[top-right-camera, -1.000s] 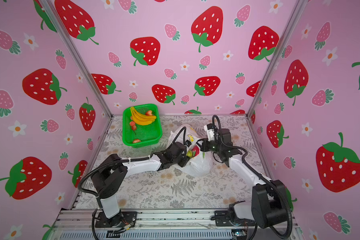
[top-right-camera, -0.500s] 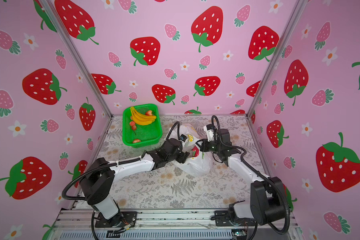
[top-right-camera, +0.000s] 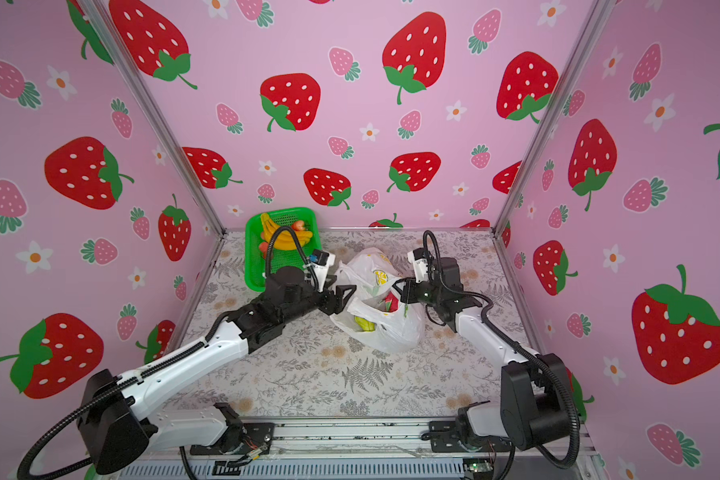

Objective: Place the fake fruits into the plastic bag and tie a complex knot
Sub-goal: 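Open the left gripper to drop the pear inside the bag, then withdraw the left gripper to the basket and grasp the red peach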

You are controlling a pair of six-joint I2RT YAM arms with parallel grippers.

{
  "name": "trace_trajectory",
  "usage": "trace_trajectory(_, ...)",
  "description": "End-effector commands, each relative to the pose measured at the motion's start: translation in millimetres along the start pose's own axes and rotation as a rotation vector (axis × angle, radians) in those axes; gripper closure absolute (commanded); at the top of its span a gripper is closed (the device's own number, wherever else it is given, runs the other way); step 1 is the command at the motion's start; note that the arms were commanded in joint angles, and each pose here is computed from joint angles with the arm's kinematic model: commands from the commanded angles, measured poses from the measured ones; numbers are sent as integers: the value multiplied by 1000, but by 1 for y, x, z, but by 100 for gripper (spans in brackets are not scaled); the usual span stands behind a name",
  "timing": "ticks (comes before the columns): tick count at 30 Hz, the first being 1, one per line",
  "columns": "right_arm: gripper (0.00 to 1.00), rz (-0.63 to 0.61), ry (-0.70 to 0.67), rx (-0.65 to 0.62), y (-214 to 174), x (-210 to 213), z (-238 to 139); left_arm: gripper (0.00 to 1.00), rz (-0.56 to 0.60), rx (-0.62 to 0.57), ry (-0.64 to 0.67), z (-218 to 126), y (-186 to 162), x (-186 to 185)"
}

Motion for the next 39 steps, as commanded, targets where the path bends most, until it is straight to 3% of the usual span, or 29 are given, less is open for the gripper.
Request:
trace_trajectory(1,98,-39,13,-23,10,2,2,25,-166,6,223,-7,5,62)
trace_trajectory(9,98,-49,25,-11,6,1,6,25,-280,137,622,-7,26,195)
trace_trajectory(16,98,-58,21,-9,4,0,6,23,-321,365,712,26,11,264)
trace_trajectory(27,98,-76,7,-17,1,2,0,22,-286,634,817,66,-14,308)
trace_trajectory(39,98,-71,5,-12,-2,0,1,24,-324,728,788,82,-45,315)
Point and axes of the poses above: each gripper's point midway between its finger pads, its own z axis out along the fingers, its own x axis along the line the jaws close on, y = z × x, the point moved 6 cm from there along -z, back along the fingers, and after that the axes turned 8 degrees about -z, right-handed, at the moved point
